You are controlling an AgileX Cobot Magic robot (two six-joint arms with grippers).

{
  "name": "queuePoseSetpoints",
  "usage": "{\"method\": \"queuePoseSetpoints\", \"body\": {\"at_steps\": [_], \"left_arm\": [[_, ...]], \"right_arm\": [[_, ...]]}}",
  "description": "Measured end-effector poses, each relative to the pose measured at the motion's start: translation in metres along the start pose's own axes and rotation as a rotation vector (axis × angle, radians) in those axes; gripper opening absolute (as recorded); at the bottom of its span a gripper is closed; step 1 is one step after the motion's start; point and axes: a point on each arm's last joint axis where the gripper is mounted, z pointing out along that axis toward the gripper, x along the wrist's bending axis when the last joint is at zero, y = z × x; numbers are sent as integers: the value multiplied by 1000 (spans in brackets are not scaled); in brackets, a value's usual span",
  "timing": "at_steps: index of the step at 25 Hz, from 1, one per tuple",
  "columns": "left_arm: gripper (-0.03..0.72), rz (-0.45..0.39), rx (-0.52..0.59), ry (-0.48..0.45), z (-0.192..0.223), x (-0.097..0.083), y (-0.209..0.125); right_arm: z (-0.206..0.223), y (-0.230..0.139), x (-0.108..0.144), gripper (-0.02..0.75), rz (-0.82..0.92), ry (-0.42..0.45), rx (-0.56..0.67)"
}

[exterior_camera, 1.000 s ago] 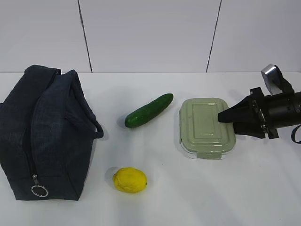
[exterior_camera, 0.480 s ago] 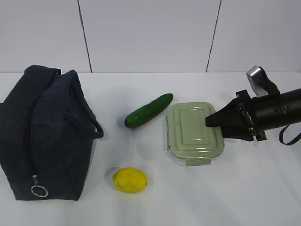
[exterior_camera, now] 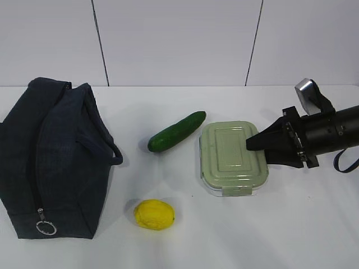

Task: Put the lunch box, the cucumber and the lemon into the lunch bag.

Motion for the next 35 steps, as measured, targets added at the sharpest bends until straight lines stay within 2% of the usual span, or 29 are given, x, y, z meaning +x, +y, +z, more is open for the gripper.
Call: {"method": "queuePoseSetpoints", "body": {"at_steps": [5,12,20,26,30,35], "left_arm": [[407,-30,62,-56,33,0,14],[408,-38,16,-28,57,8,27],[408,-17,-7,9,65,20,65],[408,-6,97,4,92,23,84],[408,-4,197,-10,111,29,82],[407,8,215,-25,117,30,81]], "right_arm": [[0,0,0,370,2,0,0],[0,0,0,370,8,0,0],[0,0,0,370,12,0,0],[0,0,0,370,12,0,0],[0,0,0,370,12,0,0],[-3,1,5,370,-1,0,-8]]}}
